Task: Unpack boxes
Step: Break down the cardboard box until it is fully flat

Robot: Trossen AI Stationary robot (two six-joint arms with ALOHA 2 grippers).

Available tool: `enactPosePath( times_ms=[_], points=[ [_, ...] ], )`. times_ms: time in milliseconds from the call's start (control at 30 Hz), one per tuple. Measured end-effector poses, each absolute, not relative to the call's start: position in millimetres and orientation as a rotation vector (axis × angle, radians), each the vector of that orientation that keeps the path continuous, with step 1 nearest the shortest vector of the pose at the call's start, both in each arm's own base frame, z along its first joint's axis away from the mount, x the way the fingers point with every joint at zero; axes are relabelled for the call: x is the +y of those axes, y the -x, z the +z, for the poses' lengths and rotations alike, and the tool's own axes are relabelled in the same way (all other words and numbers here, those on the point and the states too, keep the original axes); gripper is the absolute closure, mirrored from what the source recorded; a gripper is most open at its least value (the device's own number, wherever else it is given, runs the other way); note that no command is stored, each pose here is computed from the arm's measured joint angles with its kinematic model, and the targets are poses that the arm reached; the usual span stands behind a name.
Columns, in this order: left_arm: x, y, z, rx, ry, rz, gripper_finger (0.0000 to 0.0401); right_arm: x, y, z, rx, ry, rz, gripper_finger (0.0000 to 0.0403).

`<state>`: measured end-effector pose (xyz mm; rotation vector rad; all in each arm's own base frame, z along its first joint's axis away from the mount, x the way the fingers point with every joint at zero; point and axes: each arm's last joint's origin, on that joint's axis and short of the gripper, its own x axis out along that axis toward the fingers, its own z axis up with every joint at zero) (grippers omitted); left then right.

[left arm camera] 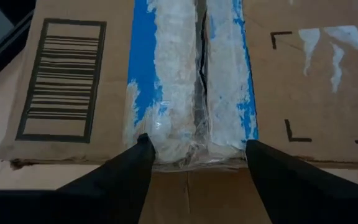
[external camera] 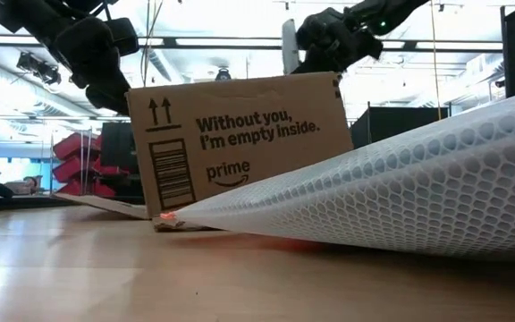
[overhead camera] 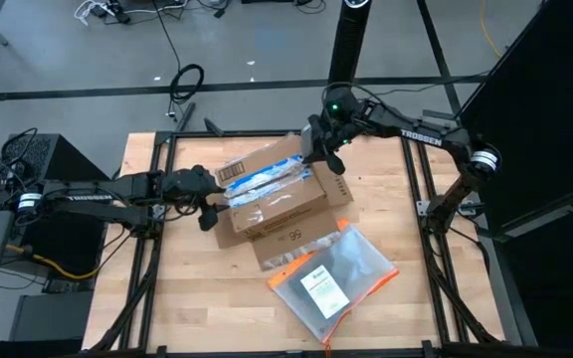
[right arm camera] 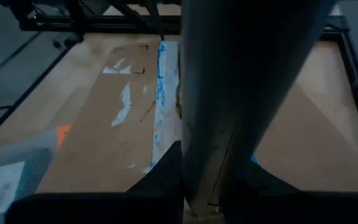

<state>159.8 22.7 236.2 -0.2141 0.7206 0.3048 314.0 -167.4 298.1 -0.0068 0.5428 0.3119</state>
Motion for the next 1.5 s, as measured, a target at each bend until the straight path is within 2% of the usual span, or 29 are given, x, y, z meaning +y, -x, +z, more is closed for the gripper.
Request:
enactPosePath(
  times_ms=[167, 333, 900, 1100, 1200, 1500],
  points=[
    [22.5, -156.9, 247.3, 0.752, 0.268, 0.336, 0.0153, -162.1, -340.3, 288.0, 0.457, 0.029, 0.357, 0.0362],
    [22.4, -156.0, 276.1, 0.706, 0.310, 0.350, 0.0153, -160.7, -351.4, 280.7, 0.435, 0.040, 0.361, 0.0362],
    [38.9, -189.8, 319.5, 0.475, 0.130, 0.459, 0.0156, -172.9, -354.2, 278.1, 0.392, 0.007, 0.344, 0.0362],
    [67.8, -231.8, 280.0, 0.640, 0.174, 0.413, 0.0177, -173.3, -357.5, 270.0, 0.407, 0.007, 0.361, 0.0362],
    [74.6, -244.9, 263.2, 0.708, 0.173, 0.327, 0.0187, -171.2, -358.4, 269.8, 0.408, 0.006, 0.366, 0.0362],
    [76.0, -252.0, 253.6, 0.756, 0.124, 0.262, 0.0192, -169.1, -366.9, 253.8, 0.444, -0.034, 0.381, 0.0362]
  ],
)
